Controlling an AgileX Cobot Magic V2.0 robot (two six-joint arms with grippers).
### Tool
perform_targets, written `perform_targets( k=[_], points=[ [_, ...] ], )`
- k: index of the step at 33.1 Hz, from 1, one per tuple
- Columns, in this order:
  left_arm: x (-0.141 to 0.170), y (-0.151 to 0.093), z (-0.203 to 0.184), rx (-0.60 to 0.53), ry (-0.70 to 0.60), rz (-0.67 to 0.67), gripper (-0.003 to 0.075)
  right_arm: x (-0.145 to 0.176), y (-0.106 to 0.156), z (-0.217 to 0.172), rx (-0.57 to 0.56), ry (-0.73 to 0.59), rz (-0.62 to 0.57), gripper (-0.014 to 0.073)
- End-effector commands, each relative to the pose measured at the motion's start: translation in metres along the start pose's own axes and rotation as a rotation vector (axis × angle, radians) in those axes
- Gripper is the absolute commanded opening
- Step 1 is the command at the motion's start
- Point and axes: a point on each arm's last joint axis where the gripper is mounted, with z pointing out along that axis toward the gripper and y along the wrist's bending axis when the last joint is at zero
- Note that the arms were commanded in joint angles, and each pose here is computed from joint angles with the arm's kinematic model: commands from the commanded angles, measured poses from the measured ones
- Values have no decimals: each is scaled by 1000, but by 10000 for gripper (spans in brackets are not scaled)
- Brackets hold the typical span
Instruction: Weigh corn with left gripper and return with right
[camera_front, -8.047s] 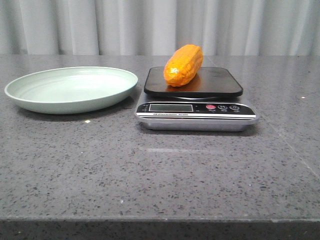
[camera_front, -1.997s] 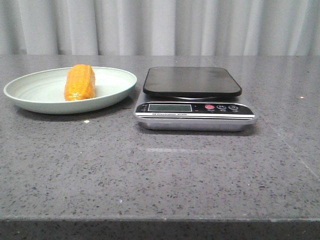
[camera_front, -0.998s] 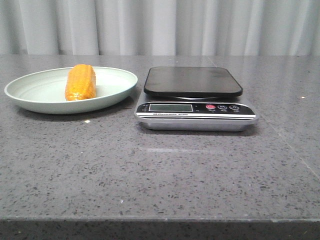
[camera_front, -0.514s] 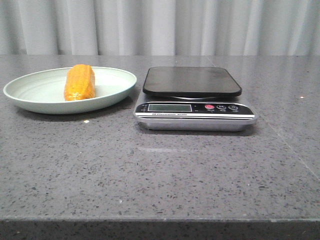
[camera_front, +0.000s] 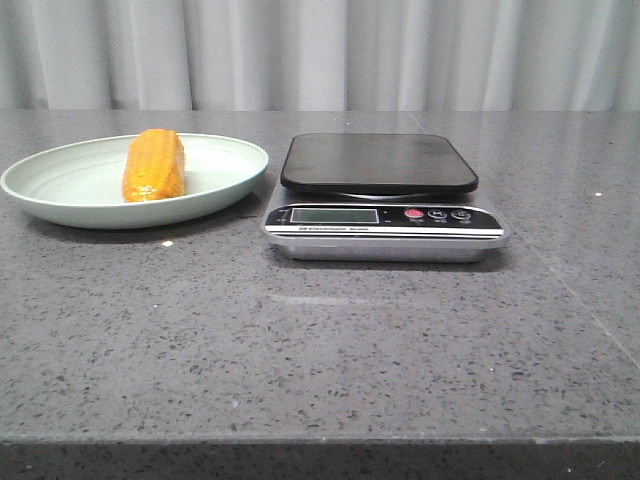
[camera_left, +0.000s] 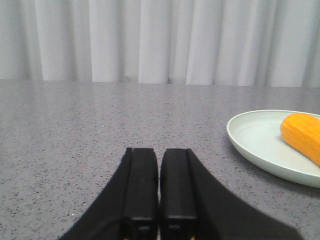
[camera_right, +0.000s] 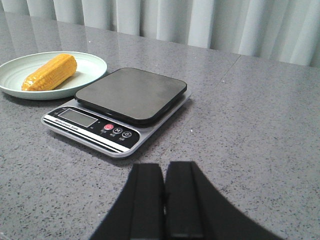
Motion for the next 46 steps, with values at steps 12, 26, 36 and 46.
perform_targets(
  k=[12, 26, 36, 46],
  points=[
    [-7, -4, -2, 77, -97, 6, 127, -15, 1, -2, -3, -95, -20, 150],
    [-7, -4, -2, 77, -97, 6, 127, -15, 1, -2, -3, -95, -20, 150],
    [-7, -4, -2, 77, -97, 6, 127, -13, -1, -1, 21, -84, -14, 150],
    [-7, -4, -2, 77, -97, 6, 127, -3, -18, -1, 361, -143, 30, 150]
  ],
)
